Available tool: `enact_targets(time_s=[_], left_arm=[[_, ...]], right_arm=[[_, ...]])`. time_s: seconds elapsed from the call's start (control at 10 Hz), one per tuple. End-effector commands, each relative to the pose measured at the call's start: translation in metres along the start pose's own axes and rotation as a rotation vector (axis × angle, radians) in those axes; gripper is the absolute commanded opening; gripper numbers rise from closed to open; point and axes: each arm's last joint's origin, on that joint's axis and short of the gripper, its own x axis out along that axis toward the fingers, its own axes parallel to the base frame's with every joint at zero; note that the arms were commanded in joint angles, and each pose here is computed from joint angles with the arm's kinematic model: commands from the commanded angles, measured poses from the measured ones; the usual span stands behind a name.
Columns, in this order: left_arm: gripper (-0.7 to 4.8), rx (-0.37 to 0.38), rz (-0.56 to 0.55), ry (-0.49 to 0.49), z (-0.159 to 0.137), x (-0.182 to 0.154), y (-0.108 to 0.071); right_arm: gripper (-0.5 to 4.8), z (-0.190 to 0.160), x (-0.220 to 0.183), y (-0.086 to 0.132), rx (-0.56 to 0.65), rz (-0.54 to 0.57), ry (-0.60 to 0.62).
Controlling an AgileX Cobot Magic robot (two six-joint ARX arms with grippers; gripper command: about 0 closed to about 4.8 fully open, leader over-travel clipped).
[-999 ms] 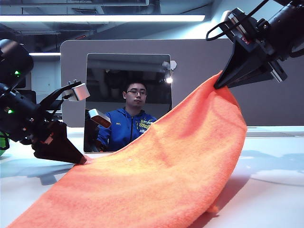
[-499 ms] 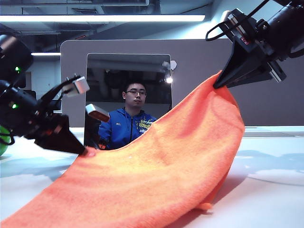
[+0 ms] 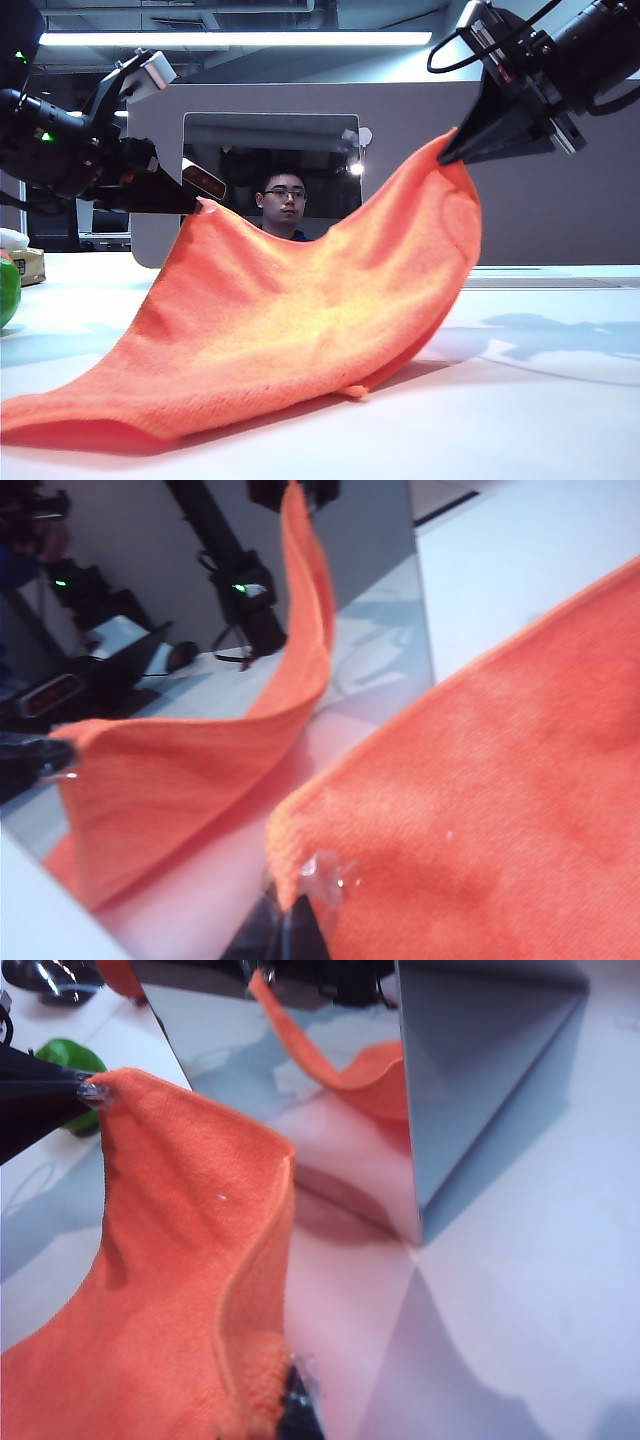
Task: Pick up the cloth from the table and use it to cover the mirror.
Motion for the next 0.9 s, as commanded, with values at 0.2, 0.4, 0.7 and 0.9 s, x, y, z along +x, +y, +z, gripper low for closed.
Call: enact_targets(time_s=[0.2, 0.4, 0.7, 0.9], left_arm=[[-0.06, -0.011, 0.154, -0.178, 0.029, -0.010, 0.006], [-0.06, -0.020, 0.188, -0.262, 0.037, -0.013, 0.008], [-0.06, 0.005, 0.302, -0.337, 0.059, -0.027, 0.014], [-0.06, -0.016, 0.473, -0.299, 0.080, -0.028, 0.030]], right_arm=[[-0.05, 0.021, -0.002, 0.003, -0.131, 0.008, -0.175], [-0.05, 0.027, -0.003, 0.004, -0.167, 0.008, -0.229], [-0.05, 0.058, -0.015, 0.012, -0.225, -0.003, -0.313], [-0.05, 0.074, 0.001, 0.026, -0.264, -0.018, -0.369]])
